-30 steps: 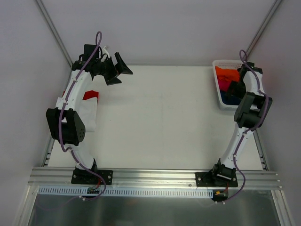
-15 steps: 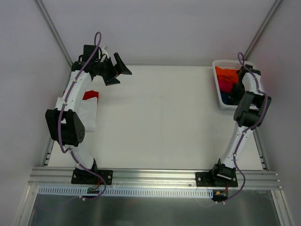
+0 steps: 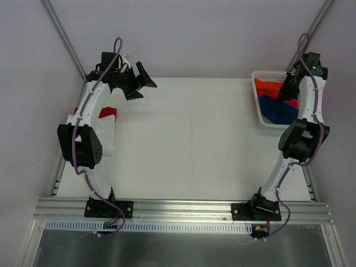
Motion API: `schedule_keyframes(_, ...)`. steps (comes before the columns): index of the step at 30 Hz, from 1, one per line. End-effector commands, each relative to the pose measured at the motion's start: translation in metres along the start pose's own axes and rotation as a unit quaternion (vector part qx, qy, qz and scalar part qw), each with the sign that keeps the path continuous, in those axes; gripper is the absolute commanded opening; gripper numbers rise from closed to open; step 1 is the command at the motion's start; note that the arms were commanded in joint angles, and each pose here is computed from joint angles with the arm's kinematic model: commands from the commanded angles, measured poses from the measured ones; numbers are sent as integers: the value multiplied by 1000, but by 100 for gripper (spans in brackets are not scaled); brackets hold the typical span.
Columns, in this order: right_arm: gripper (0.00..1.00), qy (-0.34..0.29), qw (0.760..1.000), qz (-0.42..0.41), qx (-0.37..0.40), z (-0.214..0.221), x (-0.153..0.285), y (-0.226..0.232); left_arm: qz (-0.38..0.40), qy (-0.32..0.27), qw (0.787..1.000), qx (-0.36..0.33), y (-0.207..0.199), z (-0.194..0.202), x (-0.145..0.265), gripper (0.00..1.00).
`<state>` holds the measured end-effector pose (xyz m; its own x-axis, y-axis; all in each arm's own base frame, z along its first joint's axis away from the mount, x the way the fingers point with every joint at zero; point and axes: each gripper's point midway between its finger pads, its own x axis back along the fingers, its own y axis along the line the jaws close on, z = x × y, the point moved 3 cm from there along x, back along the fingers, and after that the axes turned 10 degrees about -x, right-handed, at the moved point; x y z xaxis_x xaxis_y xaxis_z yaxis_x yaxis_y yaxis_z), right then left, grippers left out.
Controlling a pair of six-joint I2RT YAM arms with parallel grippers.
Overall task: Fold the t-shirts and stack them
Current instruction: Grab the tshirt from the pile, then move the tshirt to the center of the board
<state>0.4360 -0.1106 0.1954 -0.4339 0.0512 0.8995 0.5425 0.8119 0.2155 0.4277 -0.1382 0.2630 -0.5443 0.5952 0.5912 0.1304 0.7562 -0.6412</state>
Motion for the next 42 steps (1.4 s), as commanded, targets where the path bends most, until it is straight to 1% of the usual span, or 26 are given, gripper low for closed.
schedule_keyframes(1,0,-78,988,-130,-1,-12,109,50,19,-8,1000,-10,-10,-11,-2,99)
schedule_keyframes(2,0,-81,987,-139,-1,-13,116,54,19,-4,1000,-8,-8,-10,-5,99)
schedule_keyframes(7,0,-51,988,-149,3,0,112,56,18,0,1000,-9,-4,-8,-9,99)
schedule_keyframes(10,0,-58,979,-195,29,8,132,76,12,-4,1000,-17,-3,-8,-8,99)
schedule_keyframes(13,0,-48,953,-296,49,16,156,111,11,-2,1000,-12,0,-9,-13,99)
schedule_keyframes(14,0,-32,940,-336,57,22,163,125,14,-2,1000,-10,0,-10,-15,99)
schedule_keyframes(16,0,-36,926,-367,74,24,176,140,20,1,1000,-10,-3,-12,-20,99)
schedule_keyframes(17,0,-22,914,-396,87,32,184,153,23,1,1000,-13,-5,-12,-21,99)
schedule_keyframes(19,0,-11,895,-439,79,36,197,169,28,-1,999,-22,-12,-14,-24,99)
schedule_keyframes(21,0,17,867,-491,87,47,214,186,33,1,999,-21,-15,-15,-27,99)
schedule_keyframes(22,0,34,849,-520,91,54,226,196,38,4,999,-21,-17,-15,-31,99)
schedule_keyframes(24,0,51,829,-548,98,62,239,206,41,7,999,-20,-19,-15,-34,99)
schedule_keyframes(25,0,65,808,-576,101,68,255,214,42,7,999,-22,-21,-15,-37,99)
schedule_keyframes(26,0,74,797,-591,100,70,263,218,42,8,999,-23,-22,-15,-38,99)
schedule_keyframes(27,0,56,776,-617,119,69,281,224,43,6,999,-26,-24,-15,-39,99)
schedule_keyframes(28,0,82,764,-631,111,76,294,228,44,10,999,-27,-25,-14,-41,99)
schedule_keyframes(29,0,84,754,-642,114,77,305,230,46,9,999,-28,-28,-14,-42,99)
schedule_keyframes(30,0,70,737,-660,130,75,319,234,46,11,999,-27,-28,-14,-44,99)
schedule_keyframes(31,0,85,718,-675,144,82,334,234,47,14,998,-27,-30,-12,-46,99)
schedule_keyframes(32,0,122,712,-682,119,85,346,236,48,14,998,-27,-31,-12,-47,99)
schedule_keyframes(33,0,100,686,-705,149,84,362,238,49,15,998,-28,-32,-11,-48,99)
schedule_keyframes(35,0,119,658,-726,161,97,388,238,49,16,998,-30,-34,-10,-50,99)
schedule_keyframes(37,0,127,652,-728,170,109,399,234,48,18,998,-29,-34,-8,-52,99)
schedule_keyframes(39,0,139,649,-728,173,116,398,231,50,22,998,-29,-36,-6,-56,99)
schedule_keyframes(41,0,142,636,-736,186,126,408,229,53,25,998,-28,-38,-5,-59,99)
schedule_keyframes(42,0,154,640,-731,180,128,399,232,53,25,998,-30,-39,-5,-59,99)
